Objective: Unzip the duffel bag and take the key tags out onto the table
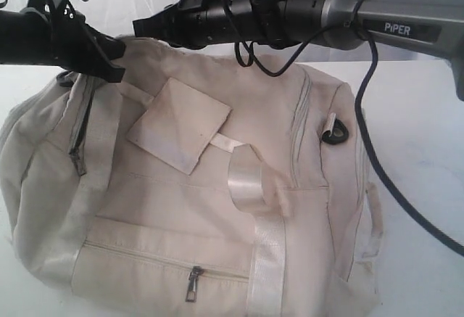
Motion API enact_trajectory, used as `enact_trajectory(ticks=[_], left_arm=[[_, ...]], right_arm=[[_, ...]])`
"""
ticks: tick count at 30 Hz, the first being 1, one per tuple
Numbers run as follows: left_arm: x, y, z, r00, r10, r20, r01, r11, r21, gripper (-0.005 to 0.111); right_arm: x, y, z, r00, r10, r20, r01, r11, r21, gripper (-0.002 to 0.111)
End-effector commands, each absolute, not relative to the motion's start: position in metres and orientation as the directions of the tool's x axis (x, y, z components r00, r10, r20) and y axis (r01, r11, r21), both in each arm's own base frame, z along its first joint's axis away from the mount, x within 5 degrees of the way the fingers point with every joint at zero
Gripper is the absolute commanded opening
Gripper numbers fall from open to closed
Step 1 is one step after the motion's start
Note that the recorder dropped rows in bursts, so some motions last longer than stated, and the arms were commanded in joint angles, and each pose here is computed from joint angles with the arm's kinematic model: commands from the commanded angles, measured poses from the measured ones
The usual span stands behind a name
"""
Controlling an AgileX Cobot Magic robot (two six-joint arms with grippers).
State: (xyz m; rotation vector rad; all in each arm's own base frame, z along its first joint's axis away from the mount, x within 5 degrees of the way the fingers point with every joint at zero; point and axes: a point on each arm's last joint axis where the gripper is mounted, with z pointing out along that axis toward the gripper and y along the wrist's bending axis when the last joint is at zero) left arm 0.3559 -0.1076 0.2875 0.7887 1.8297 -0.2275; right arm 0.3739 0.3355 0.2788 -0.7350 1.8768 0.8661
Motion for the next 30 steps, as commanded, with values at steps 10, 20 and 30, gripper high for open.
enact_trajectory(ticks=[10, 20, 30], left_arm=[[0.354, -0.101, 0.304, -0.189, 0.379, -0.906, 0.546, 0.807, 0.223, 0.000], [0.355, -0.099, 0.303, -0.195, 0.382, -0.903, 0.526, 0.818, 0.232, 0.000], [0.355, -0.098, 0.303, -0.198, 0.384, -0.902, 0.515, 0.824, 0.237, 0.000]], right_arm=[[0.408, 0.293, 0.289, -0.411, -0.031, -0.911, -0.668, 0.690, 0.278, 0.000], [0.420, 0.258, 0.275, -0.509, -0.165, -0.845, -0.672, 0.690, 0.269, 0.000], [0.427, 0.228, 0.283, -0.549, -0.163, -0.820, -0.658, 0.689, 0.303, 0.000]])
